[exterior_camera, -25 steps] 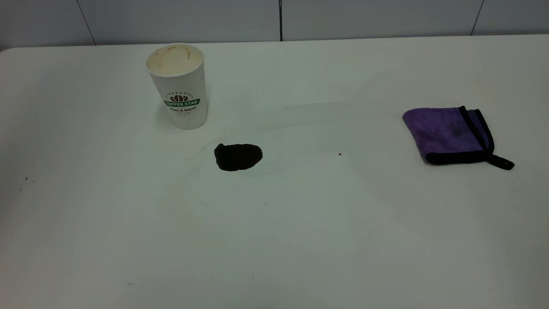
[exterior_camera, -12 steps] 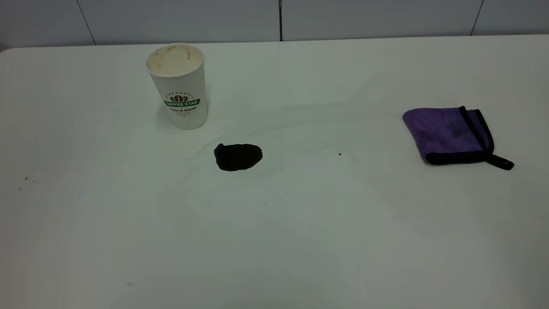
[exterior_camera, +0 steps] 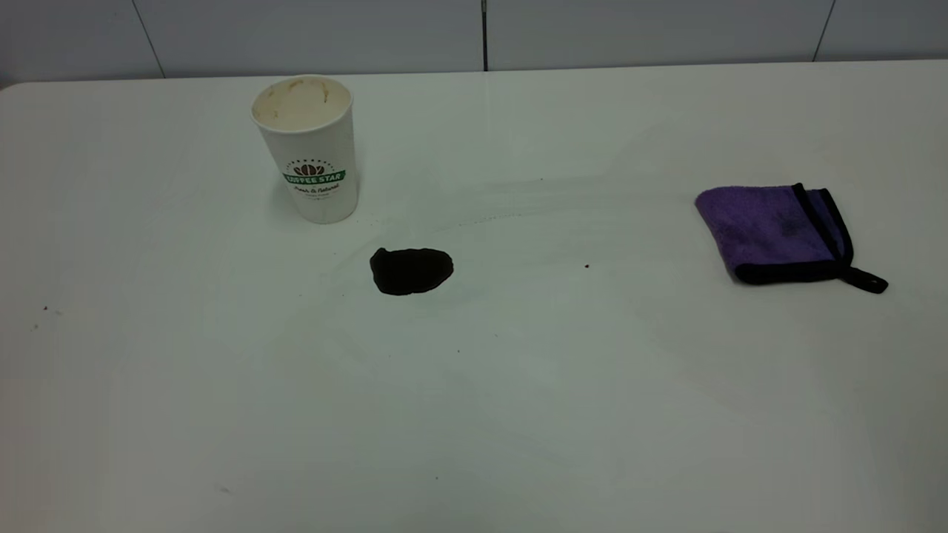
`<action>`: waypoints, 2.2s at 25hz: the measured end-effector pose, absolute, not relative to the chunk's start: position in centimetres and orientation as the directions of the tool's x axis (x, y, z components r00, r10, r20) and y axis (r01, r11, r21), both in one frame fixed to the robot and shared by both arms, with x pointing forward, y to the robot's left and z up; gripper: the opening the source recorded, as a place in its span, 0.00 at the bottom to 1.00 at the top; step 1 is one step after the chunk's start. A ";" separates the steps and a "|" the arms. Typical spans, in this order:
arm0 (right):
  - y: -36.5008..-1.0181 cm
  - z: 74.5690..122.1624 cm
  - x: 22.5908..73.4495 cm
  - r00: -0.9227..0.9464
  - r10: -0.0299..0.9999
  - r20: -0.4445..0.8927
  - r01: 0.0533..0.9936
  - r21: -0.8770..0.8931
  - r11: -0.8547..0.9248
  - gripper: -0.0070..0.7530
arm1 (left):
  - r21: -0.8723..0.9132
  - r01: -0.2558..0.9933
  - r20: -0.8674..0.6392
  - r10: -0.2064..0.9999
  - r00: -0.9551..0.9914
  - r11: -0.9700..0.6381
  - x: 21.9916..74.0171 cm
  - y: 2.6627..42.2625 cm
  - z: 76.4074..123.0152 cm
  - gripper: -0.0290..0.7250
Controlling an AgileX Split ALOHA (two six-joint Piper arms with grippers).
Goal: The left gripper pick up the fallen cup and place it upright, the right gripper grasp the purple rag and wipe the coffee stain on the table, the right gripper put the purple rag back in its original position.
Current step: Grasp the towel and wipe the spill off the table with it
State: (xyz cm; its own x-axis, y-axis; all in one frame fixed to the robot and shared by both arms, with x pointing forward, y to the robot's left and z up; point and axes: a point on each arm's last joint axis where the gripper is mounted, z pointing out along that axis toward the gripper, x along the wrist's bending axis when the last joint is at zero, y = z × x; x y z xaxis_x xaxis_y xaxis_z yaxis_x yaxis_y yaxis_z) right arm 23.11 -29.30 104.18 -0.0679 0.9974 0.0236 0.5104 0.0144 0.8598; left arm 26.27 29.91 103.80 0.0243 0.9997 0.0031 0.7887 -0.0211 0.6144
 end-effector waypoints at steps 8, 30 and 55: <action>-29.3 104.2 23.1 -0.068 0.997 0.024 0.510 0.860 0.014 0.77 | 0.755 0.655 0.027 1.000 0.013 -0.029 23.1 29.9 103.5 0.36; -29.3 104.2 23.1 -0.068 0.997 0.024 0.510 0.860 0.014 0.77 | 0.789 0.613 0.031 0.999 0.009 -0.030 22.3 29.9 103.4 0.36; -29.9 108.6 36.6 0.026 1.000 0.007 0.700 0.714 -0.023 0.77 | 0.789 0.613 0.030 1.000 0.008 -0.028 22.3 29.9 103.4 0.36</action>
